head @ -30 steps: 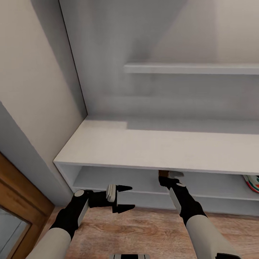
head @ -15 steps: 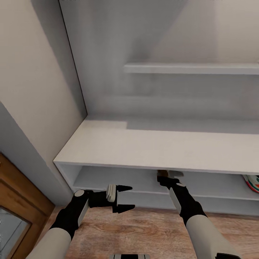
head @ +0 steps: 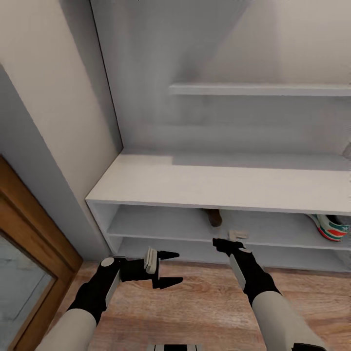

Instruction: Pick up the two gym shoes and the two sandals from the corridor floor and place them onto the hallstand (shoe rack) in the corridor, making sure they are on the rack and not on the floor. Arrange them so the two gym shoes are next to each other and the two sandals are next to each other.

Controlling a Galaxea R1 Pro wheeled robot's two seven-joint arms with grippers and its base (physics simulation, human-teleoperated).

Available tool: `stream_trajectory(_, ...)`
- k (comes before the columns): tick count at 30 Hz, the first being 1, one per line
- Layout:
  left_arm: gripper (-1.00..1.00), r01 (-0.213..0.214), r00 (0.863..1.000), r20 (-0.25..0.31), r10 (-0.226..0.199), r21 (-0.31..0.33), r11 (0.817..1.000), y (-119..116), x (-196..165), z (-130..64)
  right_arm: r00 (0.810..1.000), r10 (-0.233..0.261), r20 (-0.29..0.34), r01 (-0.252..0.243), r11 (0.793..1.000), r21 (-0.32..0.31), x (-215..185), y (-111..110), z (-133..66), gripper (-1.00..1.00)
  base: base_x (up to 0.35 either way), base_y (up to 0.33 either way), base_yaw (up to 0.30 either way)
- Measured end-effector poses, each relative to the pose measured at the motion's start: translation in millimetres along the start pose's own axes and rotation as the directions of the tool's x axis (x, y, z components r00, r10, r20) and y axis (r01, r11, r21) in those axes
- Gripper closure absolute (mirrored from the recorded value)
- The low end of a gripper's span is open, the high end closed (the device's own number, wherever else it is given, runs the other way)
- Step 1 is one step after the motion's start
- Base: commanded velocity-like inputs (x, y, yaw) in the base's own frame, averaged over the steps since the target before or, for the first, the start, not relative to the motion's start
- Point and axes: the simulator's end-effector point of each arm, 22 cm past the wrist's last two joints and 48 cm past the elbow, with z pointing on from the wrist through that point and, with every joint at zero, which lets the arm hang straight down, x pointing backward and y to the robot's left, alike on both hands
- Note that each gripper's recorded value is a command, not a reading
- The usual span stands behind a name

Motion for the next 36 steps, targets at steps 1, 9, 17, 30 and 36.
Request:
stream_trajectory(1, -1.00, 0.000, 1.000, 0.000, 0.000, 0.000, 1.000, 0, 0, 0.0, 1.000, 0.000, 0.000, 0.000, 1.000, 0.000, 0, 0, 0.0, -1.00, -0.344, 0.000, 0.000)
stream_trajectory(9, -1.00, 0.000, 1.000, 0.000, 0.000, 0.000, 1.000, 0, 0, 0.0, 1.000, 0.005, -0.003, -0.005, 1.000, -0.006, 2, 1, 0.0, -1.00, -0.344, 0.000, 0.000)
stream_trajectory(17, -1.00, 0.000, 1.000, -0.001, 0.000, -0.001, 1.000, 0, 0, -0.5, 1.000, 0.006, -0.011, -0.006, 1.000, -0.006, 7, 0, 0.1, -1.00, -0.344, 0.000, 0.000)
stream_trajectory(30, -1.00, -0.005, 1.000, -0.006, 0.005, -0.013, 1.000, 4, 0, -6.2, 1.000, 0.004, -0.015, -0.004, 1.000, -0.005, 11, 0, -0.6, -1.00, -0.344, 0.000, 0.000)
stream_trajectory(36, -1.00, -0.009, 1.000, -0.007, 0.009, -0.016, 1.000, 4, -1, -7.2, 1.000, 0.004, -0.010, -0.004, 1.000, -0.004, 8, 0, -1.3, -1.00, -0.208, 0.000, 0.000)
